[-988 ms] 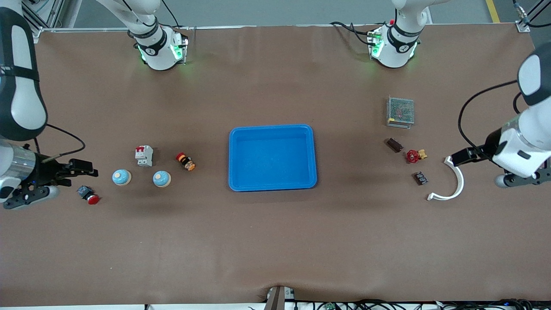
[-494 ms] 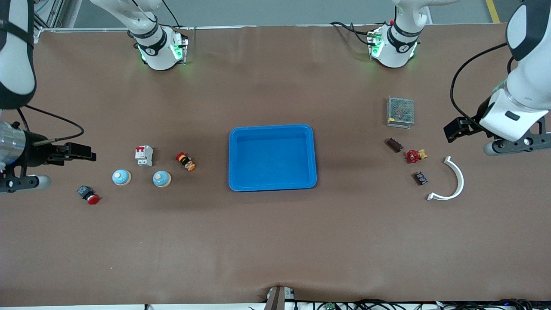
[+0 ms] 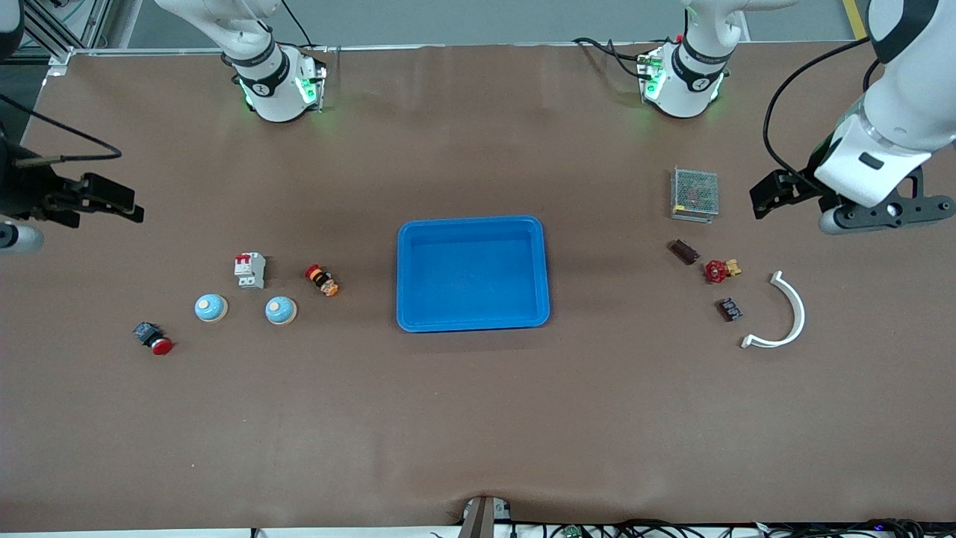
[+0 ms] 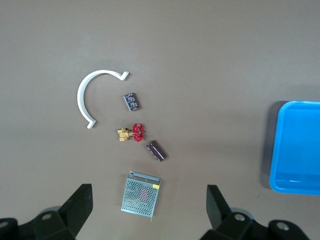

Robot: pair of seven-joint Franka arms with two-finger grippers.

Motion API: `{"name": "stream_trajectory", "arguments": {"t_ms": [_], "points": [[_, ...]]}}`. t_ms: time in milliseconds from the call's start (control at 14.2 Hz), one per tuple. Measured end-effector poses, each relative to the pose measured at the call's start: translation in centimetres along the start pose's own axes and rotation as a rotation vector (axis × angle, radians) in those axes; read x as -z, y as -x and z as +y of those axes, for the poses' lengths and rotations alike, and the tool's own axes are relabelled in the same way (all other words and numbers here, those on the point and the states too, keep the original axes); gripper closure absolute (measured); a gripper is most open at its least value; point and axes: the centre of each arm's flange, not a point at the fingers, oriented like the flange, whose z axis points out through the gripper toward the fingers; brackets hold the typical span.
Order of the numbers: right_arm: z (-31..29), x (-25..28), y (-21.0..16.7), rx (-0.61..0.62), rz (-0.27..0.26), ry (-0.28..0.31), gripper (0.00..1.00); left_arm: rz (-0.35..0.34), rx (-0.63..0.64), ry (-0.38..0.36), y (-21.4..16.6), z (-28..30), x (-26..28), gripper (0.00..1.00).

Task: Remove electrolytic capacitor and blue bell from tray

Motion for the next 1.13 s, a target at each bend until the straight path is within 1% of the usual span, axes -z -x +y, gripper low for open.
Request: {"name": "stream_trajectory", "arguments": {"t_ms": [212,494,635,847,1129], "points": [[-0.8,-0.4,1.2,-0.003,-0.009,0.007,0.0,0.015,-0.021,0.015,1.6,-0.5,1.2,0.0],[-0.9,0.2,2.3,-0.078,0.0,0.011,0.0,0.024,-0.029,0.03,2.4,-2.1,1.9,0.0],[0.0,0.3,2.6,-0.124,0.0,0.011,0.0,0.024,-0.042,0.035,2.2,-3.1,1.9,0.0],[3.0,0.0,2.8,-0.179,-0.013,0.009,0.0,0.021,-0.033,0.037,2.1,-4.0,1.9,0.0],[3.3,0.7,3.4,-0.186,-0.002,0.009,0.0,0.018,-0.029,0.036,2.3,-4.3,2.7,0.0]]}}
